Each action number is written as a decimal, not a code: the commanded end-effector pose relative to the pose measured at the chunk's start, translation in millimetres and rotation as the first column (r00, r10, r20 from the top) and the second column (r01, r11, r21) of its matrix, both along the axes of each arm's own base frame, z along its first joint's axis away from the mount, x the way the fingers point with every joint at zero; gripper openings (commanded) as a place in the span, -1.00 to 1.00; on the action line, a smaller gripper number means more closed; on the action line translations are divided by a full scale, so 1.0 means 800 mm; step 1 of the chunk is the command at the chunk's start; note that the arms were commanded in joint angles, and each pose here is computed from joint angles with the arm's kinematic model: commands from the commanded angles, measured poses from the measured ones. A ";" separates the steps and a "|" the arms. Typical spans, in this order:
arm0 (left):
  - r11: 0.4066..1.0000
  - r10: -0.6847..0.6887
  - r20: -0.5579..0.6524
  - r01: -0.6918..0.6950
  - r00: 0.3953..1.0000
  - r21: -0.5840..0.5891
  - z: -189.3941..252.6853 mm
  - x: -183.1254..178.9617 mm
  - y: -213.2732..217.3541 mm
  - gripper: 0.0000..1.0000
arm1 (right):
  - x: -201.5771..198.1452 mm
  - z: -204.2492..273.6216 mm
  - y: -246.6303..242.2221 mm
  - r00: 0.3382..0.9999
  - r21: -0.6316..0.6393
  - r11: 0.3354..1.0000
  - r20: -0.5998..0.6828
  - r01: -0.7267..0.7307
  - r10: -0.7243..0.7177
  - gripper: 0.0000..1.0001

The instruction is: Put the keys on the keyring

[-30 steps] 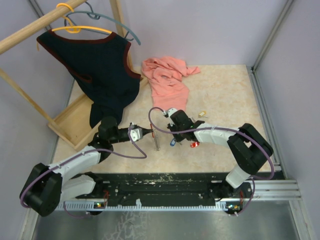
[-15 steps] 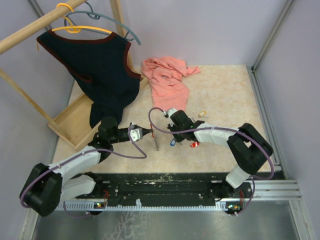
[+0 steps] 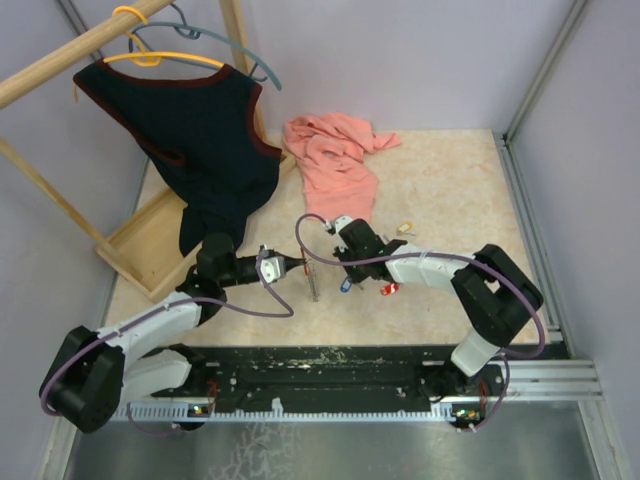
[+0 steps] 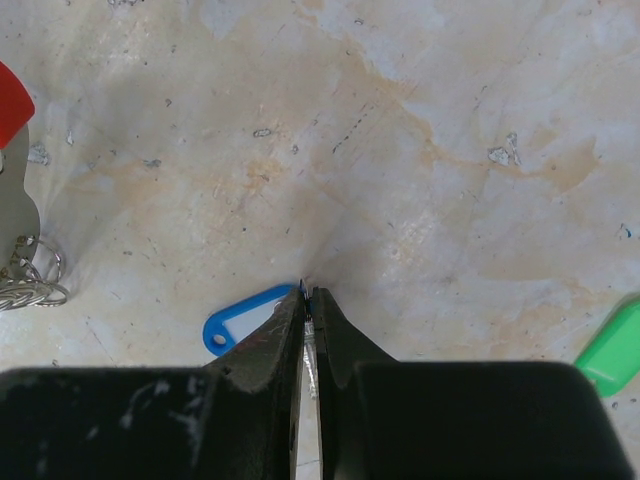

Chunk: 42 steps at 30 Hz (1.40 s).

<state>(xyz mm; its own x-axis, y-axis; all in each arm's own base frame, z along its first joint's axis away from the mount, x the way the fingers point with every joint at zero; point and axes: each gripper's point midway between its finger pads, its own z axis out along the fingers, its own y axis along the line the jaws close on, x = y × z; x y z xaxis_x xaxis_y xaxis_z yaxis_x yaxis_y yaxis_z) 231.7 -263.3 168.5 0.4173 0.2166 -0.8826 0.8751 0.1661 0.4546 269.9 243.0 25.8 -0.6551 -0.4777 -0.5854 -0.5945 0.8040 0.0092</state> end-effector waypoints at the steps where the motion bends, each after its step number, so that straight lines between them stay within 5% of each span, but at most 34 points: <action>1: 1.000 -0.019 0.022 0.020 1.000 -0.020 0.014 -0.001 -0.005 -1.00 | 0.016 0.015 0.014 1.000 0.029 1.000 0.030 0.002 -0.002 -0.84; 13: 1.000 -0.020 0.024 0.020 1.000 -0.020 0.014 0.000 -0.005 -1.00 | 0.010 0.016 0.011 1.000 0.018 1.000 0.013 -0.006 0.006 -0.80; 21: 1.000 -0.020 0.023 0.020 1.000 -0.019 0.013 0.000 -0.005 -1.00 | 0.005 0.014 0.008 1.000 0.003 1.000 -0.001 -0.025 0.025 -1.00; 30: 0.999 -0.027 0.026 0.028 0.999 -0.019 0.014 -0.001 -0.006 -1.00 | 0.005 0.068 0.010 0.983 0.036 0.989 0.118 -0.145 0.140 -1.00; 36: 0.999 -0.035 0.026 0.036 0.999 -0.017 0.013 -0.002 -0.007 -1.00 | -0.006 0.123 0.019 0.921 0.040 0.948 0.253 -0.317 0.297 -1.00; 42: 0.999 -0.043 0.029 0.043 0.999 -0.018 0.014 -0.005 -0.007 -1.00 | -0.030 0.174 0.037 0.757 -0.037 0.852 0.441 -0.522 0.482 -1.00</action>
